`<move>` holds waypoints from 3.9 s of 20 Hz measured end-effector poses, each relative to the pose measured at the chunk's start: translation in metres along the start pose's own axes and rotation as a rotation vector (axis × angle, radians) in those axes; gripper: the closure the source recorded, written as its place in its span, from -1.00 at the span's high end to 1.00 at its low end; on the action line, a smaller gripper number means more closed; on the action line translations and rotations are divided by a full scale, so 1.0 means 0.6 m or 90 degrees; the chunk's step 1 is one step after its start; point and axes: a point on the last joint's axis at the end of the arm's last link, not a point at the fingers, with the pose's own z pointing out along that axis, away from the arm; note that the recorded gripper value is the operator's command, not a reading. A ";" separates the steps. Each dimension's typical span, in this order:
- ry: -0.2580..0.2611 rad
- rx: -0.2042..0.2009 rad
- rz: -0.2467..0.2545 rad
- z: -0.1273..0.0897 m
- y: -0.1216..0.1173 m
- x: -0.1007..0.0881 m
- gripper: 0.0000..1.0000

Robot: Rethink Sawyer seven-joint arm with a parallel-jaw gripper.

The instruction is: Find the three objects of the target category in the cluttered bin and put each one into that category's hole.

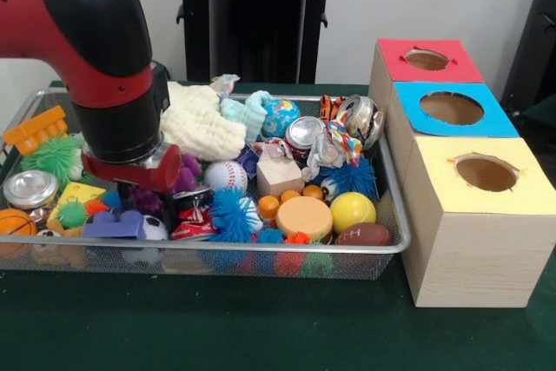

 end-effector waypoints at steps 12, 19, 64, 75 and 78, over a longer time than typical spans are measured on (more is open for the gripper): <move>-0.014 0.021 -0.014 0.004 0.004 0.004 1.00; -0.050 0.056 -0.045 -0.004 0.034 0.021 1.00; -0.191 0.059 0.084 -0.015 0.107 0.083 1.00; -0.179 0.059 0.107 -0.011 0.082 0.091 1.00; -0.164 0.061 0.125 -0.005 0.053 0.104 1.00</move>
